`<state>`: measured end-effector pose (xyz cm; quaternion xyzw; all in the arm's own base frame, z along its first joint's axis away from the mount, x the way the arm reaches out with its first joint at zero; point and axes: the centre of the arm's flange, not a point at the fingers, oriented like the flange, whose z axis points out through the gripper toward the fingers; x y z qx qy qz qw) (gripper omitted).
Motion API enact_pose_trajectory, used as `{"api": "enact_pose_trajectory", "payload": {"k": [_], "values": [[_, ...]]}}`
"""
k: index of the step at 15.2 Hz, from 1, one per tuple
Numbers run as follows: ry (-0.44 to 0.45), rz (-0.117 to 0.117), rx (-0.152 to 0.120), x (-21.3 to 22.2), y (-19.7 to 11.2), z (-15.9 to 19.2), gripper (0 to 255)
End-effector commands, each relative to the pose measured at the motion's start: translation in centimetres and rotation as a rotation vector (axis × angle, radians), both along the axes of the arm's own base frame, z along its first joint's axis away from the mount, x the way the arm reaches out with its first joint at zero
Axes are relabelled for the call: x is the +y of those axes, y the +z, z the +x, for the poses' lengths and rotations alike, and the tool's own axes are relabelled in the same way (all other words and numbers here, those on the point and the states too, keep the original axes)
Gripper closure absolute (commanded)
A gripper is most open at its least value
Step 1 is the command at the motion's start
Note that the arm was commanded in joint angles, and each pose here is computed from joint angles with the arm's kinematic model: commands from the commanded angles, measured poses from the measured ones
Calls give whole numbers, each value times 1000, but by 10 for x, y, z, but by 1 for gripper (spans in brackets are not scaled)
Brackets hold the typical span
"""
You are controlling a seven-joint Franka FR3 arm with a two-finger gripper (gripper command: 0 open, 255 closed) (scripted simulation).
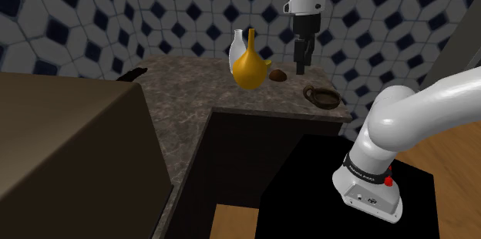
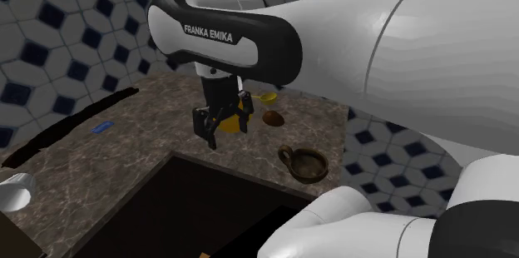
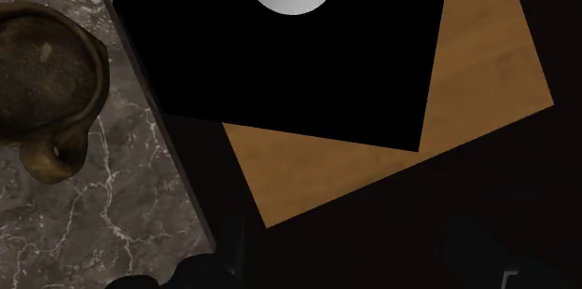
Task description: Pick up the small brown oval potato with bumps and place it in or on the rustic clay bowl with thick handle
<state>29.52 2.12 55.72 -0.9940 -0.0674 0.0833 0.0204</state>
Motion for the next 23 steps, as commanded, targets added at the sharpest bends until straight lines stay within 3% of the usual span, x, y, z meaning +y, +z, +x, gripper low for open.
{"api": "enact_pose_trajectory", "payload": {"k": [1, 23], "values": [[0, 0, 0, 0, 0, 0, 0], [251, -153, -126, -188, -134, 117, 0]]}}
